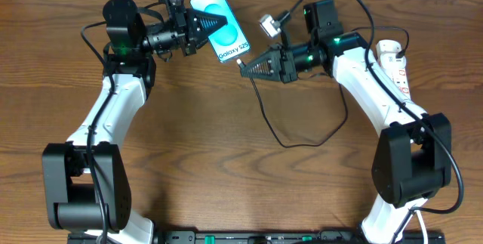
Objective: Plug charger to phone and switch on socket
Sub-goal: 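Lift the connector with the right gripper toward the phone's bottom port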
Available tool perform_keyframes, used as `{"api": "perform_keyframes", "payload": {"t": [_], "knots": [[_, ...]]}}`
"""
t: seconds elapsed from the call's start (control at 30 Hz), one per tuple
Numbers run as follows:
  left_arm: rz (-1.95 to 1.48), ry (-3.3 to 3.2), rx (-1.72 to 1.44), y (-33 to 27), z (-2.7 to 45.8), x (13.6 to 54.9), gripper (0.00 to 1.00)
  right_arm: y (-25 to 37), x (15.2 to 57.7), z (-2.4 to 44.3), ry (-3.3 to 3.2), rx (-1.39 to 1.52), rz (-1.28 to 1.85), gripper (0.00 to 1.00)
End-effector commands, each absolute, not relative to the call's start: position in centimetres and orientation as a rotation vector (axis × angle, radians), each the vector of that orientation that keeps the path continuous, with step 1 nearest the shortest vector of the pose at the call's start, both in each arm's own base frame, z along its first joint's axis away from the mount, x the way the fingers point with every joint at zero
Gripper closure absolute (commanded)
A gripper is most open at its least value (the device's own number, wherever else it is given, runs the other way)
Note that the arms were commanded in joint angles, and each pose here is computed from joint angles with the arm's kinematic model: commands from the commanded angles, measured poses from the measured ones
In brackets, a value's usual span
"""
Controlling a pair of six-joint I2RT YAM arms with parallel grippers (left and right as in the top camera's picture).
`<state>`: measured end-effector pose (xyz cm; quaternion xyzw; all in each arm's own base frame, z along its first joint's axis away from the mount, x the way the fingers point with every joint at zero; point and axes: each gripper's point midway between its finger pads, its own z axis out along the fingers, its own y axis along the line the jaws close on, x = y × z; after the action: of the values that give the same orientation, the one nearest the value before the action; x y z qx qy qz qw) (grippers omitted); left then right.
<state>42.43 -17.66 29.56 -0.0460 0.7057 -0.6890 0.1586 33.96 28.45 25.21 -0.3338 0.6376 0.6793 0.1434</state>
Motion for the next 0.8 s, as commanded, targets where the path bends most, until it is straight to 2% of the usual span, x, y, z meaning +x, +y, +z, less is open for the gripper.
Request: {"api": "perform_keyframes", "payload": {"t": [0.0,0.5,0.77], "knots": [[-1.964,2.0,-0.122,-17.5,30.1,42.6,0.93,28.2,34.5,27.1,1.921,-0.857,2.069,0.99],[-1.816,1.871,-0.021,-17.0,31.2,44.0,0.93,28.8,34.8,26.9,1.935,-0.864,2.024,0.99],[-1.774,1.914,-0.074,-15.5,28.8,45.1,0.93,29.1,36.0,25.9,2.003,-0.809,1.93,0.99]]}}
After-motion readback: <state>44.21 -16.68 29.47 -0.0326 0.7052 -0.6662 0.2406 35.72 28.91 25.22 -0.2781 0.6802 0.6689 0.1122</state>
